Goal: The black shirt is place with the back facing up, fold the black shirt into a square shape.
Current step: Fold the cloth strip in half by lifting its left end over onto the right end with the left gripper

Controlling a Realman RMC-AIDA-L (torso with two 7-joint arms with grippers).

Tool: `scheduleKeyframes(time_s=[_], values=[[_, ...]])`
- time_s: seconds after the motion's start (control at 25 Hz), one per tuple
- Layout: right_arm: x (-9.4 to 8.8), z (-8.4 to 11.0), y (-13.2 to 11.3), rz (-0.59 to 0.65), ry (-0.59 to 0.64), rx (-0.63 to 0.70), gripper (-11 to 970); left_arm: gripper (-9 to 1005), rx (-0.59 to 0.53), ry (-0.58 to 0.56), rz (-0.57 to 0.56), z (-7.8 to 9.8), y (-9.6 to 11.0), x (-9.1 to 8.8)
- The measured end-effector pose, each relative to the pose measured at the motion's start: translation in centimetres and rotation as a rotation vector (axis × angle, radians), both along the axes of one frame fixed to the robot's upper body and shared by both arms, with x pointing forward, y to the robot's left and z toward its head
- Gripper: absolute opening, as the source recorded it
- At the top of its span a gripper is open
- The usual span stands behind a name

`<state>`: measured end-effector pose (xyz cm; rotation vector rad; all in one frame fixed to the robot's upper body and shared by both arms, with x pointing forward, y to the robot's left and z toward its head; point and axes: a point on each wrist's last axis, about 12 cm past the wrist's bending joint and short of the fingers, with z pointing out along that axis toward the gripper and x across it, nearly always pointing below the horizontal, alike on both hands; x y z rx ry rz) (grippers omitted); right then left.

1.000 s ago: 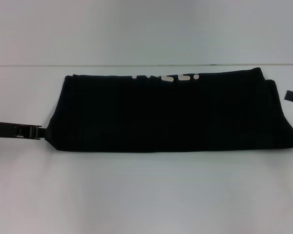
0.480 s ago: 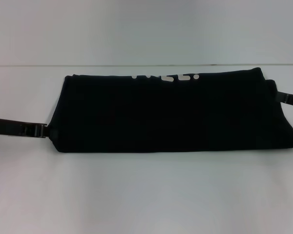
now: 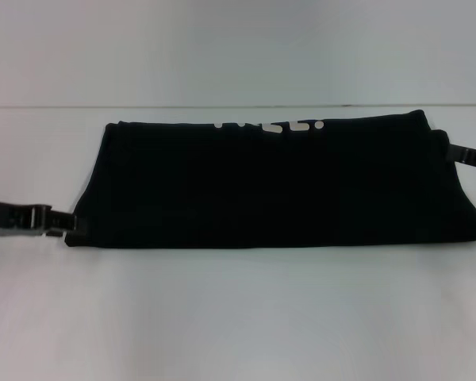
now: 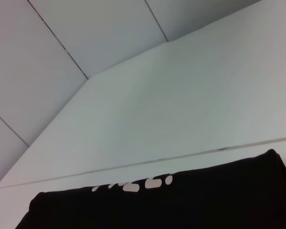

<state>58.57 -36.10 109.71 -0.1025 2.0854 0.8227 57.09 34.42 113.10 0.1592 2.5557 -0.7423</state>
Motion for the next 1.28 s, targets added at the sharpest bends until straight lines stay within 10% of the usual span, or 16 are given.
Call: scheduleKeyframes(time_s=[0.4,0.48,1.28], values=[[0.4,0.2,0.6,0.024,0.002,-0.007,703,581,-0.138,0.181,0.013,-0.8,-1.6,-0.4],[0.6,0.3,0.7,0.027,-0.001,-0.007,704,812,-0.17,0.221,0.04,-1.2,-2.0,-0.1],[3.1,2.7,2.6,0.096,-0.058,-0.037,704,891,-0.45,0.409,0.449,-3.4,-0.7,0.1]])
